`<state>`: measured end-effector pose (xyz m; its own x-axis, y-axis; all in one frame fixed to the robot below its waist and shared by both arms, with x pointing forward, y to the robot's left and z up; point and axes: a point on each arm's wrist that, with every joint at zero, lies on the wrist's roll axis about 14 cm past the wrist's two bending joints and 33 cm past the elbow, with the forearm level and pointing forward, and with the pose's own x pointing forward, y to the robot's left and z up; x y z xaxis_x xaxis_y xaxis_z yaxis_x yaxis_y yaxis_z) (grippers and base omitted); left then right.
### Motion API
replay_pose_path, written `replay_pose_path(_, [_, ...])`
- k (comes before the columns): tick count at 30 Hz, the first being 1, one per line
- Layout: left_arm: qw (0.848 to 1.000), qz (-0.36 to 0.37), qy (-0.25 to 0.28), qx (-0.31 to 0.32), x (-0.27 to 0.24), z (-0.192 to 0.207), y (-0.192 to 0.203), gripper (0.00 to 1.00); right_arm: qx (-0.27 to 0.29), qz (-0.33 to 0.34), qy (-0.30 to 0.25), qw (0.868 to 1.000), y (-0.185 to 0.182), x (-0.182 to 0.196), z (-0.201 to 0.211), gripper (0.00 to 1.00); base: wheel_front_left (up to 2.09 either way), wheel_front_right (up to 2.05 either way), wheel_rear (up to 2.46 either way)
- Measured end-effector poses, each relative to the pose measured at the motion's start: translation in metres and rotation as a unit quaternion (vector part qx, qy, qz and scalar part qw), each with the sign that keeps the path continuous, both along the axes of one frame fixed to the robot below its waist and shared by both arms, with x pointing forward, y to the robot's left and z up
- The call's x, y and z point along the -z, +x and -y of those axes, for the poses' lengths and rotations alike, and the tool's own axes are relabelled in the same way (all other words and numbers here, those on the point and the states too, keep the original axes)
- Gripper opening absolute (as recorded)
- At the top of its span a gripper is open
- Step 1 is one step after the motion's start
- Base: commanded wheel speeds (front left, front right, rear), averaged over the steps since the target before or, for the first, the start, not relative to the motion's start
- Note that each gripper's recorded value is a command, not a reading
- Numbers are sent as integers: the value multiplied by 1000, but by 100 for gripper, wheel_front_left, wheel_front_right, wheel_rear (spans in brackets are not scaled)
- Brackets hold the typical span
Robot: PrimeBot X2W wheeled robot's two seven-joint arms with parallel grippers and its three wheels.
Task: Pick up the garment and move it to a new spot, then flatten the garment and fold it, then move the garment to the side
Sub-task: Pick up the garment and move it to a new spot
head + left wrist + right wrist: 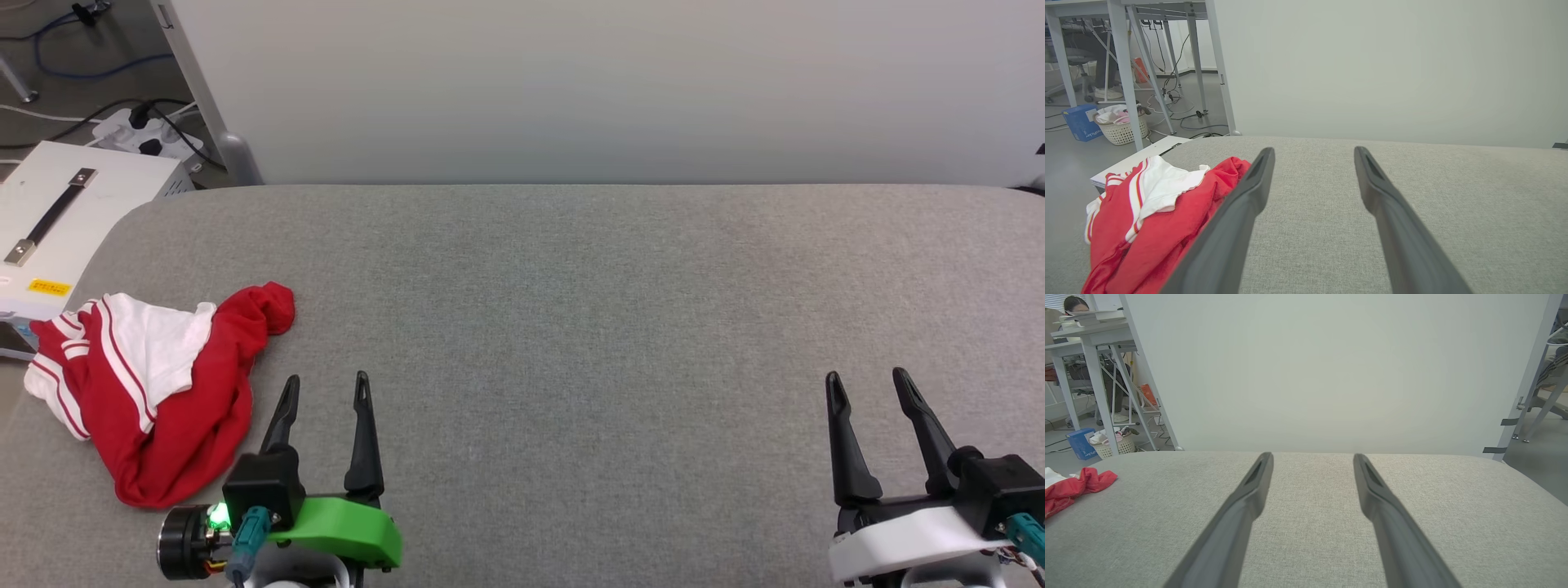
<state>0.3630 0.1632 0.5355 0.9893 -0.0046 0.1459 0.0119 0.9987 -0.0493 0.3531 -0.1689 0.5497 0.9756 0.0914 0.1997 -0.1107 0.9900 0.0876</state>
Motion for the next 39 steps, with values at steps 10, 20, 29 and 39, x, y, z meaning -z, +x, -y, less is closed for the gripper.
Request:
replay_pose_path(10, [999, 2, -5, -41, 2, -24, -11, 100, -35, 2, 2, 999, 7, 2, -22, 100, 0, 0, 0])
replay_pose_path(20, [991, 6, -19, -134, 3, -80, -37, 100, -106, 15, 5, 994, 25, -3, -70, 100, 0, 0, 0])
replay_pose_path(29, [977, 3, -19, -212, 4, -124, -71, 100, -178, 16, 1, 984, 36, -2, -121, 100, 0, 0, 0])
replay_pose_path(39, [962, -6, -22, -273, 10, -155, -103, 100, -237, 21, 1, 971, 42, -3, -164, 100, 0, 0, 0])
